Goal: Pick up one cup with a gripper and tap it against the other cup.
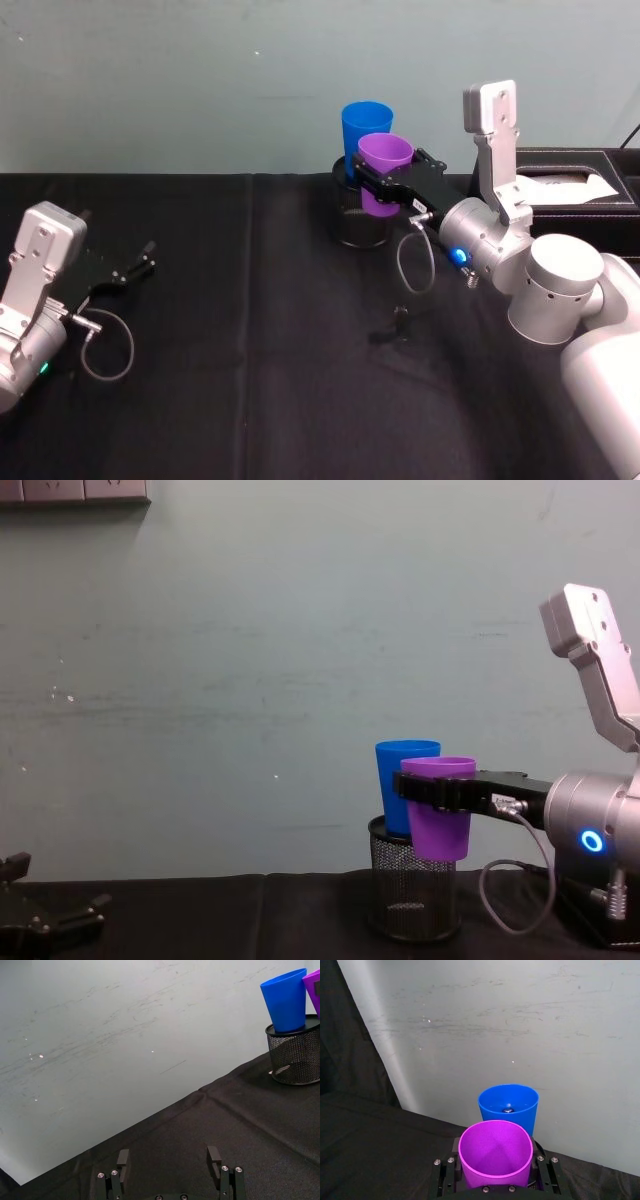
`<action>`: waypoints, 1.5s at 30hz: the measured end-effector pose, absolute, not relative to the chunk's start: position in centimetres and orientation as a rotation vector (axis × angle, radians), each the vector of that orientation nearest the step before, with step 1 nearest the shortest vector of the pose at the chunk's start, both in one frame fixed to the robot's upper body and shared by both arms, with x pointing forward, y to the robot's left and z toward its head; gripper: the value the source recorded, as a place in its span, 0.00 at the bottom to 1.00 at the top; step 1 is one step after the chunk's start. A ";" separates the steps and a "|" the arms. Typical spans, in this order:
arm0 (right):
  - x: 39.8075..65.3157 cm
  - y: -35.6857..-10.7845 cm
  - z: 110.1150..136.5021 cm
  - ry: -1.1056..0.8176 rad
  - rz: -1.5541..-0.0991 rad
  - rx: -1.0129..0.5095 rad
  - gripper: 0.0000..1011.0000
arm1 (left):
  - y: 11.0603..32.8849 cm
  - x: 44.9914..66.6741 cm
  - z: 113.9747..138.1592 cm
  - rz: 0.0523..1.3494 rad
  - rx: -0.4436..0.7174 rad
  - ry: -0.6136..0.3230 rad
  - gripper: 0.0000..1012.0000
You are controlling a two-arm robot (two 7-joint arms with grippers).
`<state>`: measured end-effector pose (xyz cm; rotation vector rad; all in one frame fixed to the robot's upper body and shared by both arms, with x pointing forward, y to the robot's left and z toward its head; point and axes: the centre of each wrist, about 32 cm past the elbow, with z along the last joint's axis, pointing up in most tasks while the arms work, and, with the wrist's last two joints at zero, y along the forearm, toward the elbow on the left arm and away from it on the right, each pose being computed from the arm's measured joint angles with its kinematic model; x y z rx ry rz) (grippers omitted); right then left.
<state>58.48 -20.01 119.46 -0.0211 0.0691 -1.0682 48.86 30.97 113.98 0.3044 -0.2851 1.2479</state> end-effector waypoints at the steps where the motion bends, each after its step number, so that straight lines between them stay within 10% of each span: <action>1: 58.5 -20.0 119.5 0.069 -1.068 -0.021 0.72 | 31.0 48.9 114.0 1.248 0.304 -0.285 0.99; 45: 58.5 -20.0 119.5 0.069 -1.068 -0.021 0.72 | 31.0 48.9 114.0 1.248 0.304 -0.285 0.99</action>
